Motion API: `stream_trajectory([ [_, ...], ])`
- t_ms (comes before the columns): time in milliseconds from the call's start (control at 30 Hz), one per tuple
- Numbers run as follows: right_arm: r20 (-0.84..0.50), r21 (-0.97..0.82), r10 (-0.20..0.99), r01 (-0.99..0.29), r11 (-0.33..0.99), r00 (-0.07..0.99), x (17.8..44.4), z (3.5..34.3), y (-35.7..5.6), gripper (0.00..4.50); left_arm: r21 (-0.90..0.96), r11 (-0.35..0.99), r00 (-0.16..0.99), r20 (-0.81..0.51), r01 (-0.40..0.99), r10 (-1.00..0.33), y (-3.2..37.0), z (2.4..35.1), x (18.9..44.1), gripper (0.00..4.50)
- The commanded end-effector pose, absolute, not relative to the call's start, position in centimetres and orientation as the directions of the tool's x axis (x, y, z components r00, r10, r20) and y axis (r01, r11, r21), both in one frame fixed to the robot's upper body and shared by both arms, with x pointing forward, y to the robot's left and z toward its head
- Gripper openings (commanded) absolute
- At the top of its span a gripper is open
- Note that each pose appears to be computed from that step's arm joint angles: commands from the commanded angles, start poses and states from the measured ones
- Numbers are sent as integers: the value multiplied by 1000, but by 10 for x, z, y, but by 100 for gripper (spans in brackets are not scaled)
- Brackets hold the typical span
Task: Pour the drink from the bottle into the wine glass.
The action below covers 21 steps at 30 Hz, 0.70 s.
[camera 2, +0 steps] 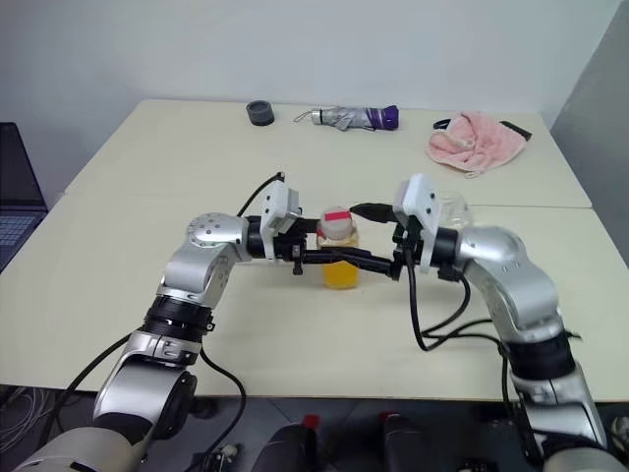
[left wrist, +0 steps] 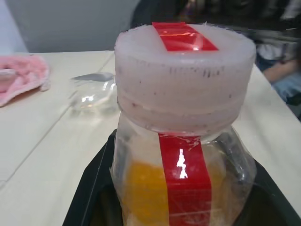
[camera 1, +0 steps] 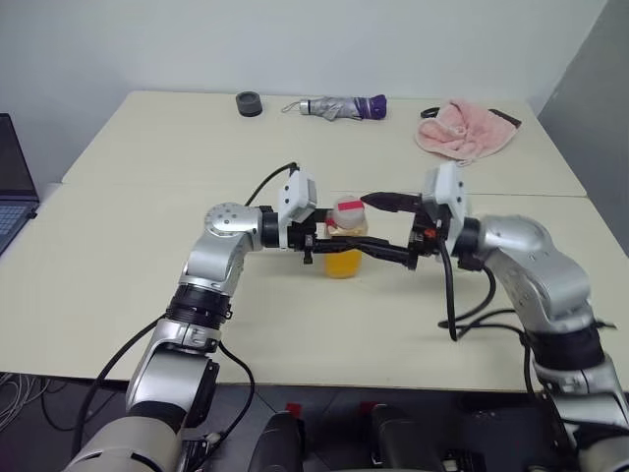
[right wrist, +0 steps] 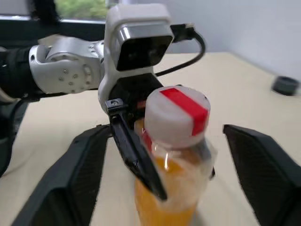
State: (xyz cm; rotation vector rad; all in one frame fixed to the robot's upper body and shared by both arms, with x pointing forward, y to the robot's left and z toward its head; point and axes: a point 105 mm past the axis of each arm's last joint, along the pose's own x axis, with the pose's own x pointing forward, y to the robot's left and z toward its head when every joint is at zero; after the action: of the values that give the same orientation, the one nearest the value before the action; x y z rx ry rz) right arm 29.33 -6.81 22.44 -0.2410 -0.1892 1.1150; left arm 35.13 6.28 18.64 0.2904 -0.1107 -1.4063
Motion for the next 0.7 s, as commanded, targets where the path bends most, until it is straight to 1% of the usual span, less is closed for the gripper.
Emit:
stream_trajectory([
  [33,156,-255,838,-799,545,523,272,243,-60,425,310,139,164,-55,941,-985,58,200,353,185],
  [100,175,-216,764,-733,645,621,273,238,-55,425,313,140,167,-60,939,-984,56,199,355,185],
  [133,182,-206,696,-665,718,695,279,236,-53,425,311,136,163,-61,941,-985,54,198,356,185],
  [167,187,-198,642,-611,766,744,284,235,-52,425,310,133,160,-61,941,-985,52,198,357,185],
  [233,197,-166,561,-537,827,804,292,233,-47,425,311,121,148,-65,943,-987,48,197,358,185],
  [367,189,-152,549,-528,836,814,294,230,-32,425,315,105,133,-68,943,-989,43,197,361,185],
  [500,188,-146,493,-472,869,849,303,227,-36,425,318,96,124,-70,943,-990,40,196,362,185],
  [667,203,-133,475,-457,880,856,306,228,-38,425,319,93,120,-68,943,-990,39,195,362,185],
  [700,206,-136,476,-456,879,855,306,228,-38,407,320,93,121,-66,943,-991,39,195,362,185],
])
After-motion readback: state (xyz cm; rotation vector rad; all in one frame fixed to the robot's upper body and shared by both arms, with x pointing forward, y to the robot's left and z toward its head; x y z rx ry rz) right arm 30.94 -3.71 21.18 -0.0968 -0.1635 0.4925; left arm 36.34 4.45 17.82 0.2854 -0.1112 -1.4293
